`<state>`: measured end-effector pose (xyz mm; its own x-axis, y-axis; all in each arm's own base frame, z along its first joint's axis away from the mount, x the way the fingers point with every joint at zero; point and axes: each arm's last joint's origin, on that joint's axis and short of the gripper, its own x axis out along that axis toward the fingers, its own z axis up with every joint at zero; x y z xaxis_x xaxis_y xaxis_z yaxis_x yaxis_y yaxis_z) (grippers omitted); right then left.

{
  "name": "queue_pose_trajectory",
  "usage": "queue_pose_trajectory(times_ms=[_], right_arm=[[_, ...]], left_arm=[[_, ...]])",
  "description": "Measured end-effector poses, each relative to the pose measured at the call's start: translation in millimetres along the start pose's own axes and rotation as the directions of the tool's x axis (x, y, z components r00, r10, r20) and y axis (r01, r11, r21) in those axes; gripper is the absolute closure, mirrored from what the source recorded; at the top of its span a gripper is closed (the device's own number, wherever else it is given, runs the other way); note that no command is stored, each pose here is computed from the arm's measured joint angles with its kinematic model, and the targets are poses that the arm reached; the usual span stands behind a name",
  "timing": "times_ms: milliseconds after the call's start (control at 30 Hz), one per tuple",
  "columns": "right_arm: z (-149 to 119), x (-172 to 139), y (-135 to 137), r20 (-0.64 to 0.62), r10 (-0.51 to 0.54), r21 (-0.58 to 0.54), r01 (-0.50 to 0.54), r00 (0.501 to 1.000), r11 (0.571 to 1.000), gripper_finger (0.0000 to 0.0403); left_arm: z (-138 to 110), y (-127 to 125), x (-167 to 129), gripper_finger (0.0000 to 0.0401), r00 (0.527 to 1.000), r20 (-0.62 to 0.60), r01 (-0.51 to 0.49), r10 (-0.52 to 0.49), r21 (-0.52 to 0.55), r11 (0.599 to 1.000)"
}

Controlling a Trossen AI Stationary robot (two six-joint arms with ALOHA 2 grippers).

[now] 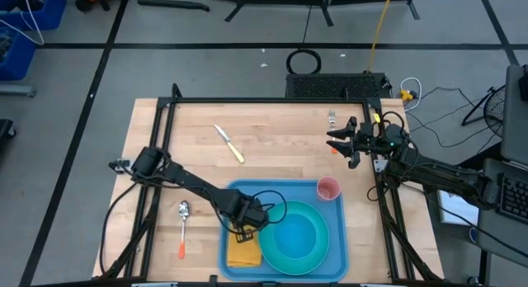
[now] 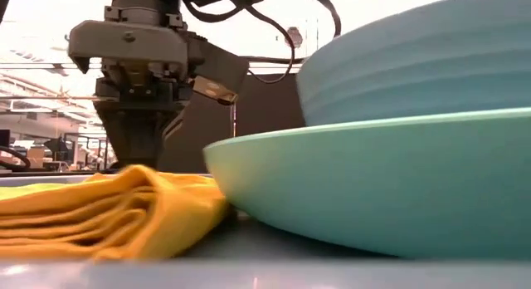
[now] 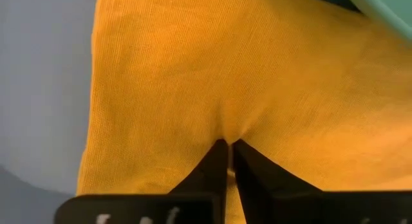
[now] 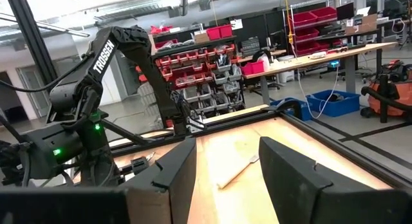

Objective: Set up tray
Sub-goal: Put the yellow table napkin on the left side of the blue tray, then put the orange fork on top of the yellow table napkin

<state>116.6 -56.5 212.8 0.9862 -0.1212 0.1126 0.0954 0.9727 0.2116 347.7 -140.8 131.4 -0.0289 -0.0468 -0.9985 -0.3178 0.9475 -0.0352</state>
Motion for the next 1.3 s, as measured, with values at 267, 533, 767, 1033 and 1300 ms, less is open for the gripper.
queue_pose_trajectory(times_ms=[267, 533, 767, 1033, 1300], right_arm=[[-2, 1, -3, -0.011, -0.053, -0.013, 0.053, 0.999, 0.999, 0.0243], [-3, 7, -11, -0.059, -0.242, -0.028, 0.241, 0.968, 0.97, 0.0243], [20, 32, -27, -0.392, -0.572, -0.215, 0.533, 0.721, 0.819, 0.0243], [24, 54, -77, -0.71, -0.641, -0.294, 0.705, 0.292, 0.646, 0.0243], [13, 51, -117, -0.749, -0.641, -0.307, 0.77, 0.167, 0.559, 0.0243]], left_arm=[[-3, -2, -39, 0.0364, 0.993, 0.117, -0.014, 0.01, 0.033, 0.999], [-14, -5, -117, 0.0364, 0.865, 0.499, -0.02, -0.053, 0.14, 0.99], [-14, 13, -139, 0.0364, 0.774, 0.626, -0.221, 0.094, 0.128, 0.967], [-1, 43, -119, 0.0364, 0.713, 0.658, -0.368, 0.242, 0.058, 0.928], [-20, 95, -94, 0.0364, 0.597, 0.797, -0.237, 0.092, 0.066, 0.969]])
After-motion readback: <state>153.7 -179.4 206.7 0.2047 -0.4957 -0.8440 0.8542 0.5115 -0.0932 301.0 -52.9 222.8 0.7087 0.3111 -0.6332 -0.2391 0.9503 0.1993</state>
